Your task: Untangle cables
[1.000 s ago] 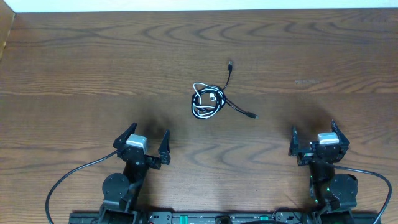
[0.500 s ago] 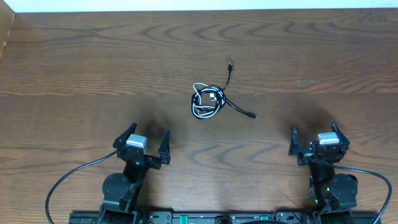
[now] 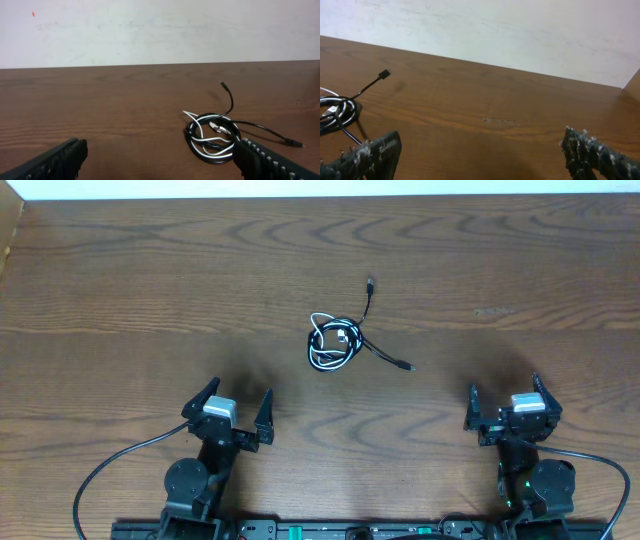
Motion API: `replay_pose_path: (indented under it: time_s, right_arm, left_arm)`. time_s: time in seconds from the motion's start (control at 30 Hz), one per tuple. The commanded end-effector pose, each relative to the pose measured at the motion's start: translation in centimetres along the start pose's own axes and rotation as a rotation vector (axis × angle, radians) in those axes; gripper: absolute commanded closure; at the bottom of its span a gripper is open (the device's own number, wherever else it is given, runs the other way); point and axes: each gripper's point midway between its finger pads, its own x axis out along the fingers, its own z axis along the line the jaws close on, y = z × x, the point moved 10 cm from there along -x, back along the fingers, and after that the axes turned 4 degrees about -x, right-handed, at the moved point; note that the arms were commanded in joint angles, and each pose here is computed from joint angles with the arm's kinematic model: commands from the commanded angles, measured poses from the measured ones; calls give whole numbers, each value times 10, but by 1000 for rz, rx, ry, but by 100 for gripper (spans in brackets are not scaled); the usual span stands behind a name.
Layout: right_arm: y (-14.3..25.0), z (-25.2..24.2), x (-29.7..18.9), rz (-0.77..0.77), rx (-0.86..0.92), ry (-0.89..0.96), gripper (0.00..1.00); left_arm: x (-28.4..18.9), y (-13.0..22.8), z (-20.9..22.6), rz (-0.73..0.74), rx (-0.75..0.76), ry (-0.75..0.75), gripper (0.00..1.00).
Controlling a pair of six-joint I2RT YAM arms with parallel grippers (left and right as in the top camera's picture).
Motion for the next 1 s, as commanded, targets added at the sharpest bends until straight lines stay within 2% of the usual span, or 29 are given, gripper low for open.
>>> replay_pose_path:
  time_s: [0.0,0.33,0.47,0.57,0.77,0.97]
  right_arm:
    - [0,-1,0,0,-11,3,1]
    - [0,-1,0,0,-11,3,1]
    - [0,-1,0,0,-11,3,1]
    - [0,-1,0,0,-11,3,1]
    - [0,-1,0,0,-11,3,1]
    - [0,-1,0,0,-11,3,1]
  left_arm:
    - [0,10,1,51,-18,6,2]
    - [0,8,0,40,-16,10,2]
    - [0,7,0,39,-107,8,2]
    - [-3,1,-1,63,-164,2,2]
    - [-13,-20,-5,119,-173,-14,2]
    - [-18,-34,-7,250,-206,-46,2]
